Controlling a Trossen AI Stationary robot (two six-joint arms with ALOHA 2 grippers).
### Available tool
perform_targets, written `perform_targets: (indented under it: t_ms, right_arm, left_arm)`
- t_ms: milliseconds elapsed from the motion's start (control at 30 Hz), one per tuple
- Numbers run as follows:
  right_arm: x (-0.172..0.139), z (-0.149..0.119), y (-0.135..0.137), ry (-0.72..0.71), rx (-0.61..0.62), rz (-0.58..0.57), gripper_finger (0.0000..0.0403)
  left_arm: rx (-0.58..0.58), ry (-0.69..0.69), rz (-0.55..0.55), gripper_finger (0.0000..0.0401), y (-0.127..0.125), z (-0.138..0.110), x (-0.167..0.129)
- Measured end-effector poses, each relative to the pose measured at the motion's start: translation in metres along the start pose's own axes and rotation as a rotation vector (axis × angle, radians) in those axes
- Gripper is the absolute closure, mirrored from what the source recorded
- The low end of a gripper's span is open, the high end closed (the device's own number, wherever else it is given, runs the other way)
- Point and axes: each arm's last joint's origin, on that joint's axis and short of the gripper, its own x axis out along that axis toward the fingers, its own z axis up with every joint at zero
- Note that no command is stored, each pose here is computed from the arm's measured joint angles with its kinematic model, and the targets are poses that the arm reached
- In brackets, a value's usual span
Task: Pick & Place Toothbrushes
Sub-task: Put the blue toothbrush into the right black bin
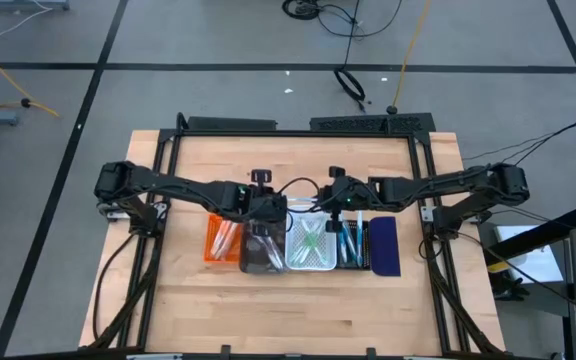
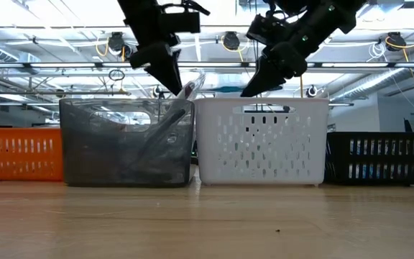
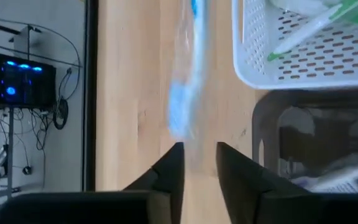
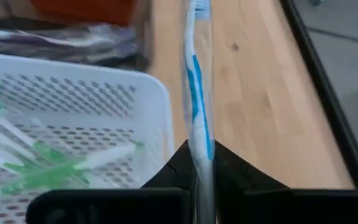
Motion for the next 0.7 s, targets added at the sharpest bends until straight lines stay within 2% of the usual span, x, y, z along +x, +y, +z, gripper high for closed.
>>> perform_targets:
  t_ms: [200,333,500,700]
  right_arm:
    - [-0.011,-0.002,0.000,0.041,0.077,-0.030,0.0387]
    - [-0.025,0.001,0.009,0.028,0.141,-0.010,0.0387]
    - [-0.049,-0.008,0.036,0.104,0.189,-0.110,0.0387]
    - [-0.080,-0.016,0.082,0.065,0.298,-0.172,0.0387]
  left_arm:
    - [-0.116,-0.018,-0.019,0.0259,0.012,-0.009,-0.026]
    - [-0.239,-0.067,-0.026,0.0244,0.022,-0.016,-0.051]
    - [-0.337,-0.123,-0.047,0.0243,0.024,-0.033,-0.081]
    - [-0.421,-0.175,-0.035,0.0242,0.016,-0.054,-0.100]
